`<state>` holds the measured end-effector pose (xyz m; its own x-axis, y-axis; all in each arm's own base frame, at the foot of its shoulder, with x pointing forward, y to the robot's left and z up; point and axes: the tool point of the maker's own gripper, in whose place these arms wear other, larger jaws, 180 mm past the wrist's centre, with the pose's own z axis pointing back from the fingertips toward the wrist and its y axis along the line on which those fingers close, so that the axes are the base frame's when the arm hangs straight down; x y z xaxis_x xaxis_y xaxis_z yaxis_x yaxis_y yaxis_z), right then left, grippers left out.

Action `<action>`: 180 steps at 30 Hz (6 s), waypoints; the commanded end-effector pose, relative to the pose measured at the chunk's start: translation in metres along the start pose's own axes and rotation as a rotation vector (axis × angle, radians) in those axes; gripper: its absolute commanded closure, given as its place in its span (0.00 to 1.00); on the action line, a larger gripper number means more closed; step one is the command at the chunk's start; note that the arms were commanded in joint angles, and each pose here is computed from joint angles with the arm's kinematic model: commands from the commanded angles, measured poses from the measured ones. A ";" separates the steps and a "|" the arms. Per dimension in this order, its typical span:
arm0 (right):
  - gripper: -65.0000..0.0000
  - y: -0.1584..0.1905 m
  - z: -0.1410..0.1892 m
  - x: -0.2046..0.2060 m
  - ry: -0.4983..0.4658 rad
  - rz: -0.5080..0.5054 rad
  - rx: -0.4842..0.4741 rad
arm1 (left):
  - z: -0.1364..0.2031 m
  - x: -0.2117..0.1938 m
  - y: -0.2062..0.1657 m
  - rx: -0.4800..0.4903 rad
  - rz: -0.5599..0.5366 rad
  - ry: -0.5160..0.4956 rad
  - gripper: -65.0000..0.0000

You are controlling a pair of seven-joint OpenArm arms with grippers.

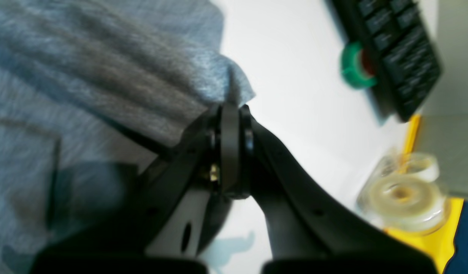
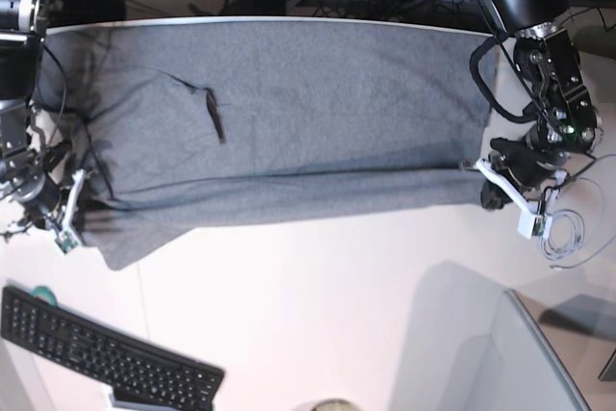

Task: Layout the t-shirt on the table in an organized manner, then fold the t-shirt properly
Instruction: 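Lift the hem and fold it toward the collar with both grippers, then release the folded hem and raise both grippers off the shirt, then move the right gripper onto the folded shirt and grasp the fold, then drag the right gripper's fold toward the shirt's hem end to straighten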

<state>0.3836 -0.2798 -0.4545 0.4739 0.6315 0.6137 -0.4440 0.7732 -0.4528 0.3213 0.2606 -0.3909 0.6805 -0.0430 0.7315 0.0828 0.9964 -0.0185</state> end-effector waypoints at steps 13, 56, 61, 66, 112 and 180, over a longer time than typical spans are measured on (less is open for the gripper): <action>0.88 -0.019 0.004 -0.002 0.111 0.014 -0.062 | 0.007 -0.017 -0.002 0.000 -0.006 0.016 1.00; 0.99 -0.002 0.033 -0.079 0.403 -0.379 -0.042 | 0.003 -0.056 -0.050 -0.104 -0.047 0.080 1.00; 0.99 -0.022 0.028 -0.073 0.359 -0.395 -0.094 | 0.002 -0.052 -0.054 -0.113 -0.049 0.070 1.00; 1.00 -0.047 0.043 -0.062 0.334 -0.305 -0.158 | 0.002 -0.048 -0.052 -0.111 -0.050 0.062 1.00; 1.00 0.179 0.108 0.088 0.081 -0.159 0.227 | -0.012 -0.149 -0.065 -0.135 0.089 0.205 1.00; 0.28 -0.015 -0.036 0.063 0.180 -0.688 0.115 | -0.013 -0.073 -0.012 -0.016 -0.116 0.107 1.00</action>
<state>0.4298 -0.2406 -0.4519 0.8241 0.0179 0.5661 -0.0829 0.9925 0.0894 0.2694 0.2464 -0.4646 0.7678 -0.1645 0.6192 0.1803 0.9829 0.0376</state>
